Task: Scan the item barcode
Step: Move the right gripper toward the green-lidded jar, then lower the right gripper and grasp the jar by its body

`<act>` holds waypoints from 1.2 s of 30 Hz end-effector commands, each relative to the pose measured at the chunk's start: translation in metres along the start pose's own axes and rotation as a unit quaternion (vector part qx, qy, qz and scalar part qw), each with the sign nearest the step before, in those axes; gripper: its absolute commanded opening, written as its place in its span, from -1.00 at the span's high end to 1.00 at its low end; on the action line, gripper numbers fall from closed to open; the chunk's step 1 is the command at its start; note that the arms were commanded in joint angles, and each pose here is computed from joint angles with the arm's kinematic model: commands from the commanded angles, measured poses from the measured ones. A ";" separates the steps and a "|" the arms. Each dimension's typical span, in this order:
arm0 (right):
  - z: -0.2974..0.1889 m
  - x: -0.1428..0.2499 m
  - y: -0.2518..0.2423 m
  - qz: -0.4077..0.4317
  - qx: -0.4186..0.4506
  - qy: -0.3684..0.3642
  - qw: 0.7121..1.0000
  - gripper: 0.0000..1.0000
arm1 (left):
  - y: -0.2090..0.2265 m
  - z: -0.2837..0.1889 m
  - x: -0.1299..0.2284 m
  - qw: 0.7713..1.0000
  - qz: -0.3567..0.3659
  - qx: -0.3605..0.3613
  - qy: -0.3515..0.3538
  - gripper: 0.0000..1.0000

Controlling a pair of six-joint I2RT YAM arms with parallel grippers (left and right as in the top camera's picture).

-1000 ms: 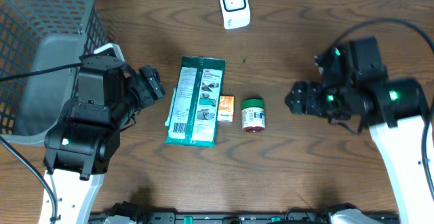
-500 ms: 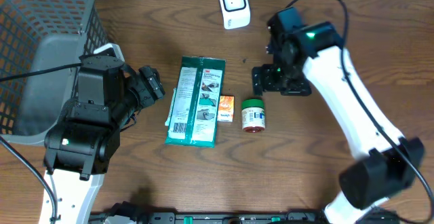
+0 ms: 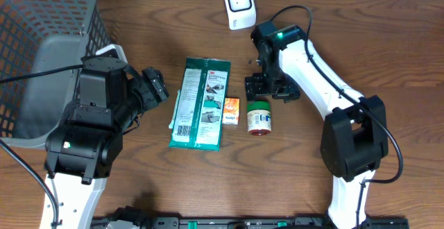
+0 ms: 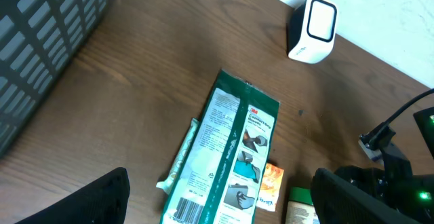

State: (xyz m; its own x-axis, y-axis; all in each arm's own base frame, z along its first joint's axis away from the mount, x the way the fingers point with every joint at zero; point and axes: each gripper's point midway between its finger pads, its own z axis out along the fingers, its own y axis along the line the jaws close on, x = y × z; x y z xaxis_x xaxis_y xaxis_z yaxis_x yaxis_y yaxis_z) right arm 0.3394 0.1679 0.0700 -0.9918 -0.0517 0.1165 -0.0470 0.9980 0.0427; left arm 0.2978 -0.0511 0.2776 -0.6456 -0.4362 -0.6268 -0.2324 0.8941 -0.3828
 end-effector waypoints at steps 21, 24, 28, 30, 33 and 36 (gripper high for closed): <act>0.036 -0.007 0.020 0.034 0.009 -0.025 0.999 -0.91 | 0.001 -0.004 -0.007 1.000 0.009 -0.004 -0.012 -0.71; 0.045 -0.004 0.020 0.031 0.010 -0.023 0.999 -0.91 | 0.001 -0.004 -0.007 1.000 0.009 -0.004 -0.012 -0.71; 0.055 -0.003 0.018 0.031 0.009 -0.024 0.999 -0.89 | 0.001 -0.004 -0.007 1.000 0.009 -0.004 -0.012 -0.71; 0.059 -0.002 0.018 0.030 0.009 -0.025 0.999 -0.87 | 0.001 -0.004 -0.007 1.000 0.009 -0.004 -0.012 -0.71; 0.061 -0.001 0.018 0.030 0.008 -0.023 0.999 -0.86 | 0.001 -0.004 -0.007 1.000 0.009 -0.004 -0.012 -0.72; 0.061 -0.002 0.019 0.030 0.006 -0.026 0.999 -0.79 | 0.001 -0.004 -0.007 1.000 0.009 -0.004 -0.012 -0.71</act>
State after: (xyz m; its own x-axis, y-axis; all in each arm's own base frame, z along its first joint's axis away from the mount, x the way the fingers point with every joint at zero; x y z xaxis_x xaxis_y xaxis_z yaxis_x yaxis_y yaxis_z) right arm 0.3365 0.1870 0.0159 -0.9980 0.0099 0.0617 0.0122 0.9992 0.0381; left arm 0.2978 -0.0511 0.2776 -0.6461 -0.4345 -0.6275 -0.2312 0.8949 -0.3816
